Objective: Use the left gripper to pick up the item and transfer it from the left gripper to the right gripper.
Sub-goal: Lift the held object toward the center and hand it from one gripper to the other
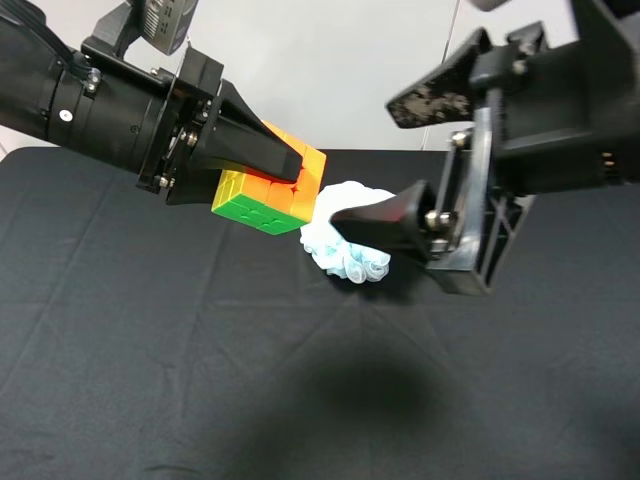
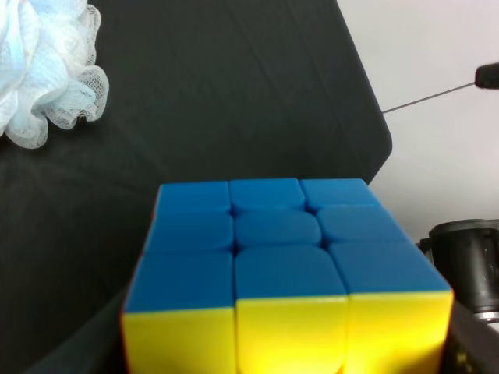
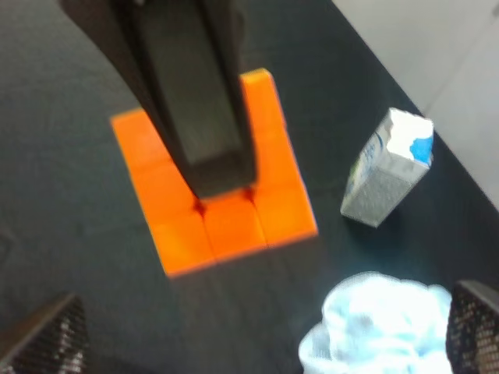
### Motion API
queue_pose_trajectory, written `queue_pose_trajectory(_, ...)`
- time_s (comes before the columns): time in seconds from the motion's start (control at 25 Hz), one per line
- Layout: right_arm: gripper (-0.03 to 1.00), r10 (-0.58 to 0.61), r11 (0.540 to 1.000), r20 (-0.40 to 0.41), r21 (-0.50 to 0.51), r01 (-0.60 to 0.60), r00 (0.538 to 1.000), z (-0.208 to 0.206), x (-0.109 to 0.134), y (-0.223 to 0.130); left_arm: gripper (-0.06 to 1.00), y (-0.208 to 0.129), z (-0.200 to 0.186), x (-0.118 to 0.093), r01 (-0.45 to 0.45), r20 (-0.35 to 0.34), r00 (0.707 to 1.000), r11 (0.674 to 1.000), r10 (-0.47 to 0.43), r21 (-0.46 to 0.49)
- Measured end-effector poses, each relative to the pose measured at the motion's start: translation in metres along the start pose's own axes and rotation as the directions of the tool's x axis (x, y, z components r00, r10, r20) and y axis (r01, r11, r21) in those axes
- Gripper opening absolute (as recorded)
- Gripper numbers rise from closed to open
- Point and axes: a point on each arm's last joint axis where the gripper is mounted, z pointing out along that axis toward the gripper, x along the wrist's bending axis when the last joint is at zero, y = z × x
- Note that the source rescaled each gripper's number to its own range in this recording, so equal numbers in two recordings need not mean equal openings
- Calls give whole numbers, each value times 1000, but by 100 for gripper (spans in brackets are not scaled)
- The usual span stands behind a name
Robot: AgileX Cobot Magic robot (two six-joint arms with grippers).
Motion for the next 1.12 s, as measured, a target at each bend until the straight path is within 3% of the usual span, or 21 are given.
queue_pose_trajectory(0.28, 100, -44, 999, -48, -11, 43, 998, 25, 12, 9, 0, 0, 0, 0, 0, 0, 1000, 1000, 0, 0)
queue_pose_trajectory(1.12, 100, -43, 999, -24, 7, 43, 999, 90, 12, 0, 0, 0, 0, 0, 0, 0, 1000, 1000, 0, 0)
